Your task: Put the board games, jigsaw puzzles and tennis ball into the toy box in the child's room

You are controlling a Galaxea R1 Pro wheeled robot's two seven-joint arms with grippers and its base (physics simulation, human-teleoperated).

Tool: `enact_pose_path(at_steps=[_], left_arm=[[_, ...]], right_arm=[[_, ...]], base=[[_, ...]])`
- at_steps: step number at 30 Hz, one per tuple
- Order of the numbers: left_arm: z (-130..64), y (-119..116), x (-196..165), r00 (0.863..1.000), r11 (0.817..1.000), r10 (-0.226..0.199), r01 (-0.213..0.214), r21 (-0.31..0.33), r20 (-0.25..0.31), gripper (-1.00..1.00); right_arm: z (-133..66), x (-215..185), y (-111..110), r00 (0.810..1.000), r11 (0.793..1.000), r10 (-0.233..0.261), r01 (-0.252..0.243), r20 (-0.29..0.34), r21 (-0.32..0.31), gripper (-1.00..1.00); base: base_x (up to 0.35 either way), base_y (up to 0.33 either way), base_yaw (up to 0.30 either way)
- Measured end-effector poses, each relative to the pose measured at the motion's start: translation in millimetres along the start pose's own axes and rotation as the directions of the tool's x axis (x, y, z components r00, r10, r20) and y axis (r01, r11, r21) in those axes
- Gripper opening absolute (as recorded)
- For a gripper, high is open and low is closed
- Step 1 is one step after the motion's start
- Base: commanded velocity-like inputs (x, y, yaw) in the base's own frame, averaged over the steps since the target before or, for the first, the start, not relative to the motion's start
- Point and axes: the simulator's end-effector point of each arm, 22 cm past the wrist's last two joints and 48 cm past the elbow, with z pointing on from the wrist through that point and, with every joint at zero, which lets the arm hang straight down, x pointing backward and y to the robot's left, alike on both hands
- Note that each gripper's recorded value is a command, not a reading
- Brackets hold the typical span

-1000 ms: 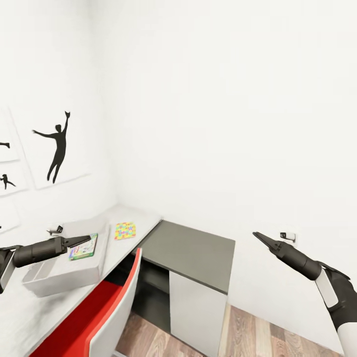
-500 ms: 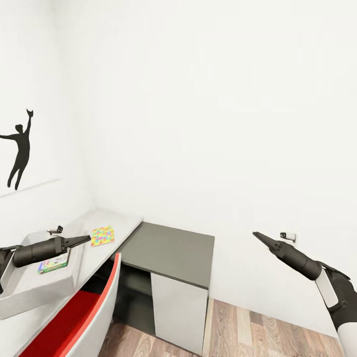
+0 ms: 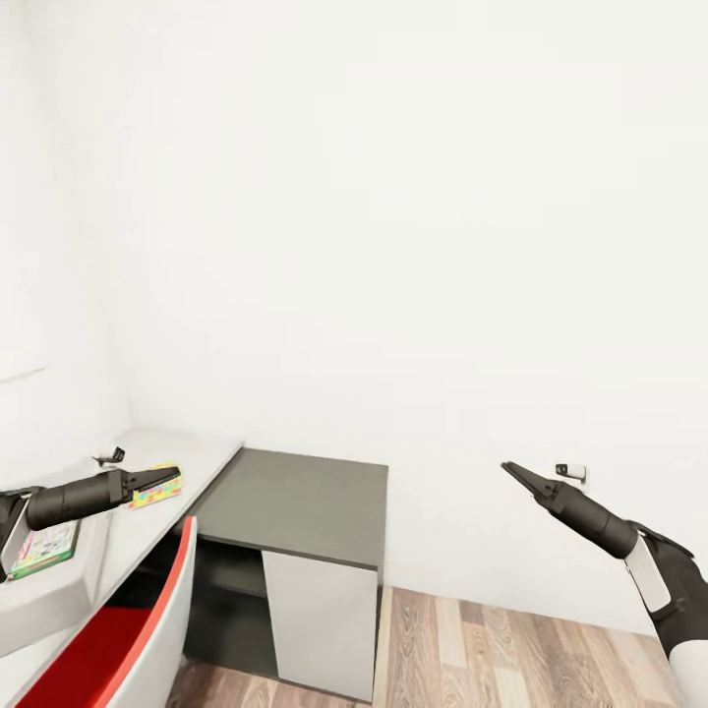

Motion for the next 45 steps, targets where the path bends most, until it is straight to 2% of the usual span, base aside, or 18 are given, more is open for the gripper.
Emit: enact_pose_path(at_steps=[45], left_arm=[[-2.5,-8.5,-5.5,1.0,1.0,0.016,-0.016,0.006,0.008,1.0]], right_arm=[[-2.6,-6.7,4.4,1.0,1.0,-0.004,0.004,0.018,0.001,1.0]], base=[[0.0,0.0,-0.281]])
